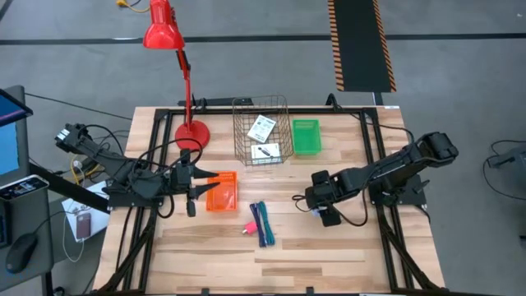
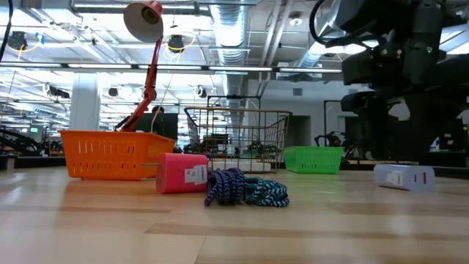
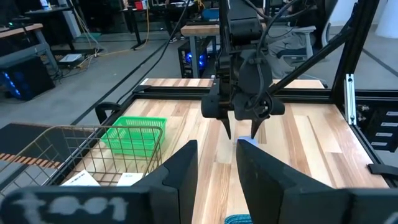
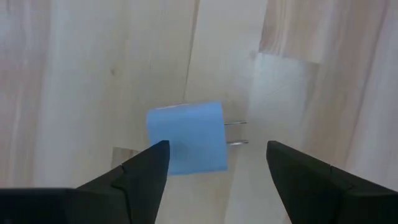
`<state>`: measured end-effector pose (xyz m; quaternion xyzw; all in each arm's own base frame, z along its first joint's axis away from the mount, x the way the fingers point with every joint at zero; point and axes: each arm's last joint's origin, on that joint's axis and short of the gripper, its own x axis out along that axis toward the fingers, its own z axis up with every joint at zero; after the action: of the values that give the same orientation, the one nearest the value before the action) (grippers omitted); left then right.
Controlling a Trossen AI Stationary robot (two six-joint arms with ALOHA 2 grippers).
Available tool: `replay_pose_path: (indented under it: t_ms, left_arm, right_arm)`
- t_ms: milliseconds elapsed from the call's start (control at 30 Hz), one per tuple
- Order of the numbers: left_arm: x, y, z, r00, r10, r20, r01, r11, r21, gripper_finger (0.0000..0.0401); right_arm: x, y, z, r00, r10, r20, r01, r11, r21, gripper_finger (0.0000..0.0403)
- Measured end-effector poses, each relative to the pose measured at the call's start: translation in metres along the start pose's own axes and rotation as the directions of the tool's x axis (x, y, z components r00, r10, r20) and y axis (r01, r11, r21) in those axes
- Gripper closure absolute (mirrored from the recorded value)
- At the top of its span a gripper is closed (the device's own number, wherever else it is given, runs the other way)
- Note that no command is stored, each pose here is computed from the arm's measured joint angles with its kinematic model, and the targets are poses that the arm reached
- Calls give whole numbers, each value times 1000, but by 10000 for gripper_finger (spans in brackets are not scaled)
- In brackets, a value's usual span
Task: Pick and place items into bin
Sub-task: Put the light blue charger adapter into the green bin
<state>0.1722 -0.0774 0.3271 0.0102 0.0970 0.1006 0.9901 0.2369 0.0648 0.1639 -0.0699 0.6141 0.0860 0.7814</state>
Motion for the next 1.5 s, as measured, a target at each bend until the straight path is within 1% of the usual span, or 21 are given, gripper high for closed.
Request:
replay_pose_path:
  t_ms: [133, 267, 467, 533, 900, 1033, 1133, 1333, 1500]
  left_arm:
    - [0, 0, 0, 1000, 0, 0, 0, 1000, 0, 301]
    - [0, 0, 0, 1000, 0, -1, 0, 1000, 0, 301]
    - [0, 0, 0, 1000, 0, -2, 0, 1000, 0, 301]
    - [0, 0, 0, 1000, 0, -4, 0, 1000, 1, 301]
    - [0, 0, -1, 1000, 0, -6, 0, 1000, -5, 301]
    - [0, 0, -1, 1000, 0, -6, 0, 1000, -6, 301]
    - [0, 0, -1, 1000, 0, -6, 0, 1000, -6, 301]
    - [0, 0, -1, 1000, 0, -7, 0, 1000, -9, 301]
    - [0, 0, -1, 1000, 0, -8, 0, 1000, -8, 301]
  right_arm:
    - [-4, 0, -1, 1000, 5, 10, -5, 1000, 0, 137]
    - [-3, 3, 0, 999, 45, 10, -45, 999, -9, 137]
    - [2, 13, 1, 999, 54, 0, -54, 996, -71, 137]
    - [5, 15, 4, 998, 55, 14, -54, 995, -79, 137]
    - [24, 14, 5, 998, 44, -46, -48, 994, -98, 137]
    - [31, 12, 5, 996, 45, -75, -51, 995, -88, 139]
    - [33, 10, 5, 996, 45, -81, -51, 995, -80, 151]
    - [31, 8, 5, 996, 43, -82, -50, 996, -76, 210]
    - [31, 8, 5, 996, 42, -85, -49, 995, -81, 210]
